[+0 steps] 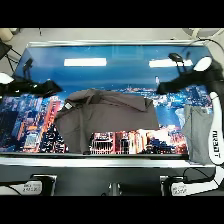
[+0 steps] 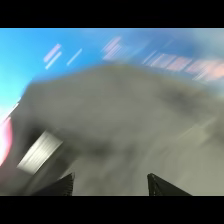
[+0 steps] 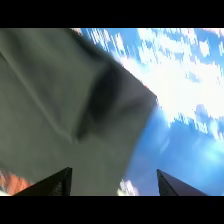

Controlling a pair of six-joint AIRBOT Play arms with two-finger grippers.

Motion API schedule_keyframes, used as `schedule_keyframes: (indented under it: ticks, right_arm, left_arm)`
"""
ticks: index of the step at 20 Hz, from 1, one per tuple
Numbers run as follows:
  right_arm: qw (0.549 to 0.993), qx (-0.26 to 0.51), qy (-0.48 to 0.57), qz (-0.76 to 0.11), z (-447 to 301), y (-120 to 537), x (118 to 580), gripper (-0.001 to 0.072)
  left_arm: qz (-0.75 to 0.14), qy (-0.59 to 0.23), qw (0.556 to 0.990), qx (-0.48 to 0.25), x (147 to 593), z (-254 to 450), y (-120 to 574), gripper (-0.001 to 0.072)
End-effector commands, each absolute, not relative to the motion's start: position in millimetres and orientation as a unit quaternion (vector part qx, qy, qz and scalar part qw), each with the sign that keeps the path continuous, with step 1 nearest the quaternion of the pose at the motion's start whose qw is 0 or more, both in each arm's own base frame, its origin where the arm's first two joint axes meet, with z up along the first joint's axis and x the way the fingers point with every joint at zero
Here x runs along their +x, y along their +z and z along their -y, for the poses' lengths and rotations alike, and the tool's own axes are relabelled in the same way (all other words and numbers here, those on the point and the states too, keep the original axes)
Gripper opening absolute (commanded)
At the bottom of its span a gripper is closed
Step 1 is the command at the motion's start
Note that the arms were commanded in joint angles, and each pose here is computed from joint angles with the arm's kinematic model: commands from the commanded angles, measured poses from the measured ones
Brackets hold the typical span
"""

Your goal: Fold the shirts.

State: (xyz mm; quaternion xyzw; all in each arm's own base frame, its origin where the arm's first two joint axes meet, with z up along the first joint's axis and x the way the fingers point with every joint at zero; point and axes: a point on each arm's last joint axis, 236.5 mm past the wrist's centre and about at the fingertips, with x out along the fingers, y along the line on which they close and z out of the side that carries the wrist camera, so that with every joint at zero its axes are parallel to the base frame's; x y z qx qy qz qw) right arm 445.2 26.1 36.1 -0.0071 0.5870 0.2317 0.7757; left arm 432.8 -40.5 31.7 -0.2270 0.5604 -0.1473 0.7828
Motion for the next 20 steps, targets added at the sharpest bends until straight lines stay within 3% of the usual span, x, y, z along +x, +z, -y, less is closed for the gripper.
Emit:
schedule_keyframes:
  ticks: [1, 7, 14, 18, 19, 20]
  right_arm:
    - [0.701, -0.005, 0.230, -0.675, 26, 26, 381, 0.0527]
    - [0.675, 0.011, 0.233, -0.700, 13, -22, 363, 0.0529]
    - [0.674, 0.014, 0.228, -0.703, 11, -36, 361, 0.0534]
    - [0.656, 0.056, 0.239, -0.714, -7, -65, 341, 0.0574]
    - [0.655, 0.065, 0.238, -0.715, -10, -74, 337, 0.0575]
    - [0.654, 0.072, 0.236, -0.715, -13, -81, 334, 0.0576]
  left_arm:
    - [-0.706, -0.041, 0.681, -0.189, 327, -33, -14, 0.0516]
    - [-0.746, -0.070, 0.601, -0.278, 239, 23, -90, 0.0504]
    - [-0.704, -0.052, 0.642, -0.301, 266, 48, -109, 0.0503]
    - [-0.680, -0.028, 0.670, -0.298, 286, 53, -115, 0.0359]
    - [-0.677, -0.027, 0.673, -0.296, 289, 54, -114, 0.0158]
    - [-0.677, -0.031, 0.675, -0.292, 289, 55, -114, 0.0039]
